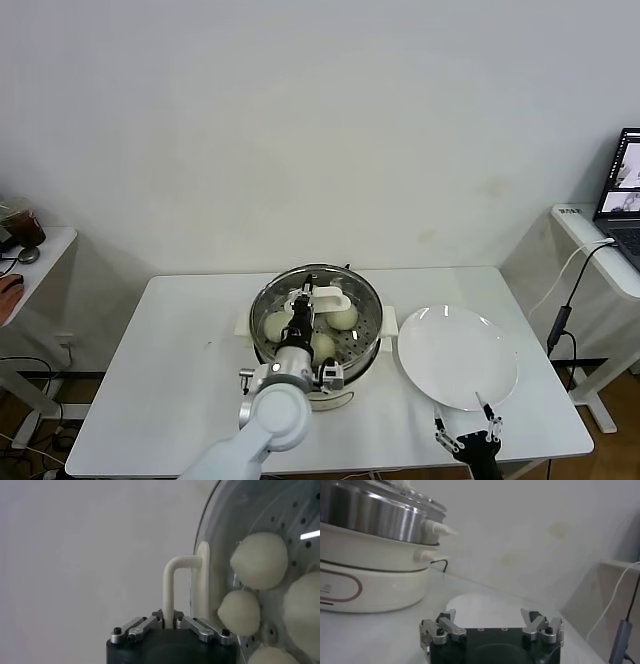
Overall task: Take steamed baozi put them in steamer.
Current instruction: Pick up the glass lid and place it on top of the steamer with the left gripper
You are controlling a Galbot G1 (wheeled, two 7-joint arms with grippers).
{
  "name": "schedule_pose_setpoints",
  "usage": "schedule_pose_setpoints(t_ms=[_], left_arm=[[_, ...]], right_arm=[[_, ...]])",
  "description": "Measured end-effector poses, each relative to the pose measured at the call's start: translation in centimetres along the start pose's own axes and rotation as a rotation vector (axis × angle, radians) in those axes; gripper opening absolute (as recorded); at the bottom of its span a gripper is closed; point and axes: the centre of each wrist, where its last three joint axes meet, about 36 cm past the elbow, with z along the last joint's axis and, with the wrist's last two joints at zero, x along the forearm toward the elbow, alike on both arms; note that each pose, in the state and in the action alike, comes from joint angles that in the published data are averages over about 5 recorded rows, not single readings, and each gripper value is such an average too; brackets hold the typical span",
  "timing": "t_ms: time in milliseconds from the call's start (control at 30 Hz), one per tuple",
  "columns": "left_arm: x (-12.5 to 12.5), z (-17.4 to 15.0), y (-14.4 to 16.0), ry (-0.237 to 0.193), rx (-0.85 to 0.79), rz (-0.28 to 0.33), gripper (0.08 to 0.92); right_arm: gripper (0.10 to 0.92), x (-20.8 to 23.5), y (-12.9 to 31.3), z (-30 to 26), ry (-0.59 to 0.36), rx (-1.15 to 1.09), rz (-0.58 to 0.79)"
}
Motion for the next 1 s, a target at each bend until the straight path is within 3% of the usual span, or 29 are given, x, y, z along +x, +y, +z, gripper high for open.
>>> schedule_pose_setpoints(t_ms=[667,1000], left_arm=[[0.1,0.0,-0.6,0.01,0.02,0.007,0.185],[1.5,1.3,-0.2,-0.021,0.113,-0.009,0.449]], right_arm=[[0.823,0.0,0.3,0.1,0.002,0.002,-0.017],[0.823,0.0,0.8,0.0,0.007,0.002,-0.026]])
